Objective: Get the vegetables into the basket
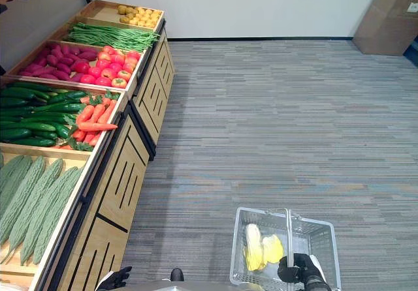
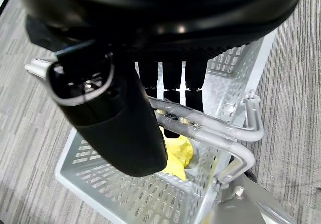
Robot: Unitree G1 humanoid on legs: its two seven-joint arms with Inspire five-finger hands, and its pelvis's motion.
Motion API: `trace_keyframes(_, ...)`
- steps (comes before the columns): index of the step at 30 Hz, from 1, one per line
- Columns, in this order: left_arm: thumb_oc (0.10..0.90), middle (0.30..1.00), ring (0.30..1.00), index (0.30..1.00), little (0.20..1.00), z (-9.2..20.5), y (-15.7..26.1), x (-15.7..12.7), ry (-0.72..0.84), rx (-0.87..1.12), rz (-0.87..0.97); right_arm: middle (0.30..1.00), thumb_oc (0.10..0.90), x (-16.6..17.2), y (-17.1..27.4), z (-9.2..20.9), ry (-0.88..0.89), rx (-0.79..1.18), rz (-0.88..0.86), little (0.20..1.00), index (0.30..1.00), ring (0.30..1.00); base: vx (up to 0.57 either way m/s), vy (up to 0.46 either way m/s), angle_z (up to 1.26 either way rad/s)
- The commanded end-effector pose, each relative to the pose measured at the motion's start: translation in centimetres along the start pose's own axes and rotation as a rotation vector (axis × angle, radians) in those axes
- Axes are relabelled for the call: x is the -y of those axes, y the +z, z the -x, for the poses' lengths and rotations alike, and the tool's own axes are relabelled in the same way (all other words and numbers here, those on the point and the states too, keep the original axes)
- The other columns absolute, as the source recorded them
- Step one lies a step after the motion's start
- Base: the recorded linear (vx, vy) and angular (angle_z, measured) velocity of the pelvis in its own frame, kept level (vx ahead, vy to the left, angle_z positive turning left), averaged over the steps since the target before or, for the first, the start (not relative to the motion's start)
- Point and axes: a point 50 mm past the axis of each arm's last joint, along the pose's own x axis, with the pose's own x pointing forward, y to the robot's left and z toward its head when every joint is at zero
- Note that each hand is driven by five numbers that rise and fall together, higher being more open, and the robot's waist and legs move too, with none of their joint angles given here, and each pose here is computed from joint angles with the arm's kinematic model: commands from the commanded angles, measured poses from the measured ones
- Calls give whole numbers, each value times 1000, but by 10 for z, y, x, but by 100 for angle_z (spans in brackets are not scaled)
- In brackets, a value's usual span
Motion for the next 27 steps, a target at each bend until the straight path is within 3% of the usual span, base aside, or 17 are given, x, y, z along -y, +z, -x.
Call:
trace_keyframes(1,900,1000,1000,1000,1000,-8,32,-11,42,84,1,300,400,12,43,-10,-43,147,-50,300,300,300,-13,86,-3)
trace_keyframes(13,900,1000,1000,1000,1000,-12,55,-35,148,115,23,300,400,6,67,-17,-52,180,-168,300,300,300,50,180,8)
trace_keyframes(27,900,1000,1000,1000,1000,-13,43,-7,80,56,73,300,400,20,60,-16,-70,161,-160,300,300,300,315,-215,45)
